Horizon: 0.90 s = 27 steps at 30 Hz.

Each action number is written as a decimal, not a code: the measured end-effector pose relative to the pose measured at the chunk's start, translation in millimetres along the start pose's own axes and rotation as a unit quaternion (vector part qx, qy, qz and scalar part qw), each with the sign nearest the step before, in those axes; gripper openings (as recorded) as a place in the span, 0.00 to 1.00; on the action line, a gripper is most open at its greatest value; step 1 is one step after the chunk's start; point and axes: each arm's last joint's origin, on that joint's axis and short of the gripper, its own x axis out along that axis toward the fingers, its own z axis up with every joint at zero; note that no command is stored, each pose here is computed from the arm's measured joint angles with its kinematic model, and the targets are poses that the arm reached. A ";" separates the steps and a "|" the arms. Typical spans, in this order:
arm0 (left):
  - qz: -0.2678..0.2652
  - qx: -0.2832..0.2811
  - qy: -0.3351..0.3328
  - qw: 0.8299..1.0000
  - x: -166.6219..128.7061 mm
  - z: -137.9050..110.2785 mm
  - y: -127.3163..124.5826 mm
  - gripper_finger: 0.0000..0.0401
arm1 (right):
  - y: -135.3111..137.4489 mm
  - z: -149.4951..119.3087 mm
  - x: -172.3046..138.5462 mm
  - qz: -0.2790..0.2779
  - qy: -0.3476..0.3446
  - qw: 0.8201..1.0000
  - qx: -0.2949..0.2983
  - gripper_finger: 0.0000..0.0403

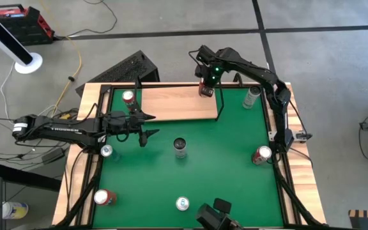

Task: Place canned beverage on shelf
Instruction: Put the bottom red soda can on the shelf, then put the top orange soda can on the shelf

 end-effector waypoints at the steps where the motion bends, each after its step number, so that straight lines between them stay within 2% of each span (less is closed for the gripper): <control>1: 0.000 0.000 0.000 1.000 0.0 0.0 0.0 0.74 | 0.0 0.0 0.0 0.000 0.000 1.000 0.000 0.04; 17: 0.000 -0.005 0.000 1.000 0.0 0.0 0.0 0.74 | -10.0 -3.1 -1.1 -0.005 -0.001 1.000 0.008 0.04; 22: -0.002 -0.010 0.000 1.000 0.0 0.0 -0.1 0.74 | 2.0 -0.8 -1.0 0.003 0.004 1.000 -0.005 0.05; 27: -0.004 -0.010 0.000 1.000 -0.4 1.8 -0.3 0.74 | 24.0 1.2 -15.2 0.009 -0.007 1.000 -0.021 0.07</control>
